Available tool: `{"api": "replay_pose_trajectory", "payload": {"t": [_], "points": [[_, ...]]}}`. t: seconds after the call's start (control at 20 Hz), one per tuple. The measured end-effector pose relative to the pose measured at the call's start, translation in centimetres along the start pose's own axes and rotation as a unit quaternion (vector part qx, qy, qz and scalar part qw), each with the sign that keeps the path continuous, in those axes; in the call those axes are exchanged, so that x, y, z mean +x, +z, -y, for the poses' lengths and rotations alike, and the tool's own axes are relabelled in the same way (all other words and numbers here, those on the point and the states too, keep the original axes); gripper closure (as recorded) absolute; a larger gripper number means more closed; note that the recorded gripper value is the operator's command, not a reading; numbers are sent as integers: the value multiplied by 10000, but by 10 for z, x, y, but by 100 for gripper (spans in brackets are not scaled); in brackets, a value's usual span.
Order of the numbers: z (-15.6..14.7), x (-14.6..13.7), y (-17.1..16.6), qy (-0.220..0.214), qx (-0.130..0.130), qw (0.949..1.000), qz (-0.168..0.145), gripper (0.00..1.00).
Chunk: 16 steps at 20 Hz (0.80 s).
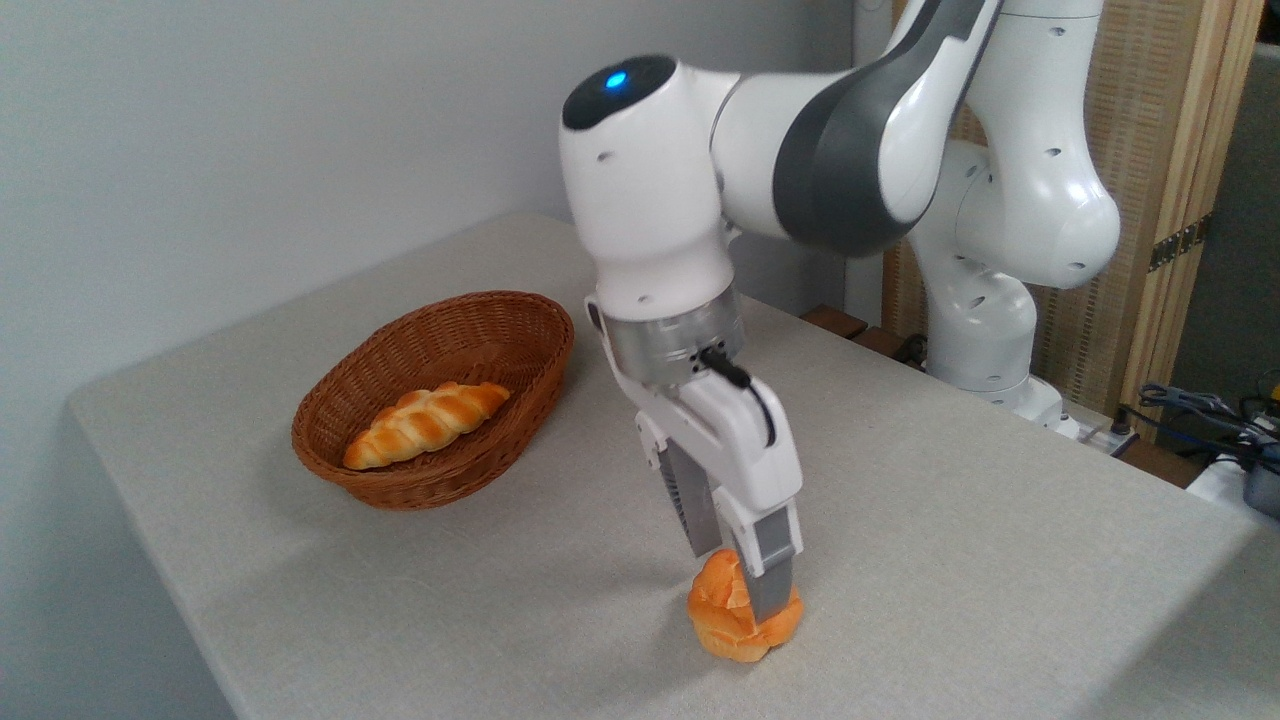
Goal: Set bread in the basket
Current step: 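Move the gripper over the round orange bun and lower onto it, then close the gripper fingers around the orange bun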
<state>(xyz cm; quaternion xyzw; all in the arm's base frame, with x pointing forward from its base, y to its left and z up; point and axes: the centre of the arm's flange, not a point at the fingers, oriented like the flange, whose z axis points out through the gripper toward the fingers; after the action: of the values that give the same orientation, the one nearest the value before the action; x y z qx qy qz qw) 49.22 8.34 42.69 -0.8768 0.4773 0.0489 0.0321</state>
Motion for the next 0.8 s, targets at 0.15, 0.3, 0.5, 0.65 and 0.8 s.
{"api": "replay_pose_trajectory", "payload": {"t": [0.15, 0.3, 0.5, 0.65, 0.8], "points": [[2, 6, 15, 37, 122, 9999, -52, 25], [3, 6, 24, 99, 188, 9998, -51, 51], [5, 2, 24, 235, 187, 9995, -49, 52], [5, 1, 24, 248, 186, 9995, -50, 52], [5, 1, 24, 252, 189, 9995, -52, 52]]}}
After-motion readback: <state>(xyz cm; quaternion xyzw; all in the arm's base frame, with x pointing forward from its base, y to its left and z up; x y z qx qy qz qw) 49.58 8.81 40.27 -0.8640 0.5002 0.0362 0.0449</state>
